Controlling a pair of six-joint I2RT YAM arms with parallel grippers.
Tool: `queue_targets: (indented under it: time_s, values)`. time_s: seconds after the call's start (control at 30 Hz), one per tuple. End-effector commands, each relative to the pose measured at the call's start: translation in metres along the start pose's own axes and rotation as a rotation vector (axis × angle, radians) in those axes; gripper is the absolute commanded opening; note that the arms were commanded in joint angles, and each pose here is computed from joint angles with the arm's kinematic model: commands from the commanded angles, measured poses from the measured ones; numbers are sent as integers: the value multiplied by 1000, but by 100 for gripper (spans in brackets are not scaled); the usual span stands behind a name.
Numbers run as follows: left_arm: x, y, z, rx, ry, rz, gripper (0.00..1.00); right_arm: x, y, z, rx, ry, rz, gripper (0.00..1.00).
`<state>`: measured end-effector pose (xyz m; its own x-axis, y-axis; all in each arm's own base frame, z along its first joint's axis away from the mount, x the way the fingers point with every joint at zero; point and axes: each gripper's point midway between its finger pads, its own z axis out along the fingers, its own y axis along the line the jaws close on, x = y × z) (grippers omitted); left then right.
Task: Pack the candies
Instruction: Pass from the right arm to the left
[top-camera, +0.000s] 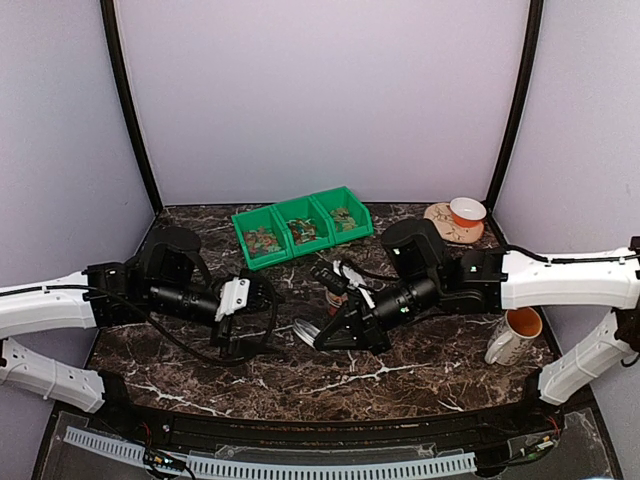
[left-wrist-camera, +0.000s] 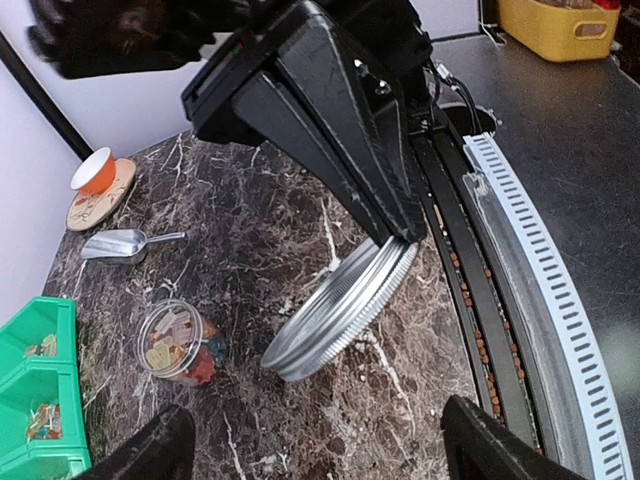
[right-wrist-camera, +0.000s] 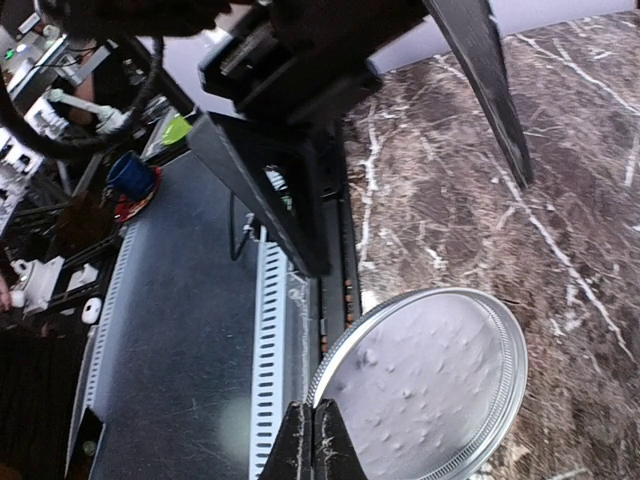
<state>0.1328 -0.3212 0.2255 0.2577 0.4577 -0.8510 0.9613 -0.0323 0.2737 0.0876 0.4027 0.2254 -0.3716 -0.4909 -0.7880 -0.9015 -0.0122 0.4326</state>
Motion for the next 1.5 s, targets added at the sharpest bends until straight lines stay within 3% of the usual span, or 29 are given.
queue_targets:
  time_s: [0.0, 0.43, 0.73, 0.9, 1.47]
  values:
    - [9, -10, 7, 32, 44, 108, 85, -14, 16, 4, -122, -18, -41, 0]
    - [5, -31, 13, 82, -5, 183, 62, -5, 24, 16, -231, 39, -23, 0]
    - [6, -41, 17, 113, -8, 193, 54, -2, 23, 21, -260, 58, -17, 0]
    - [6, -43, 18, 112, -7, 194, 38, -2, 23, 23, -264, 66, -16, 1]
    - [8, -50, 20, 146, -13, 187, 30, 0, 27, 24, -309, 77, -21, 1]
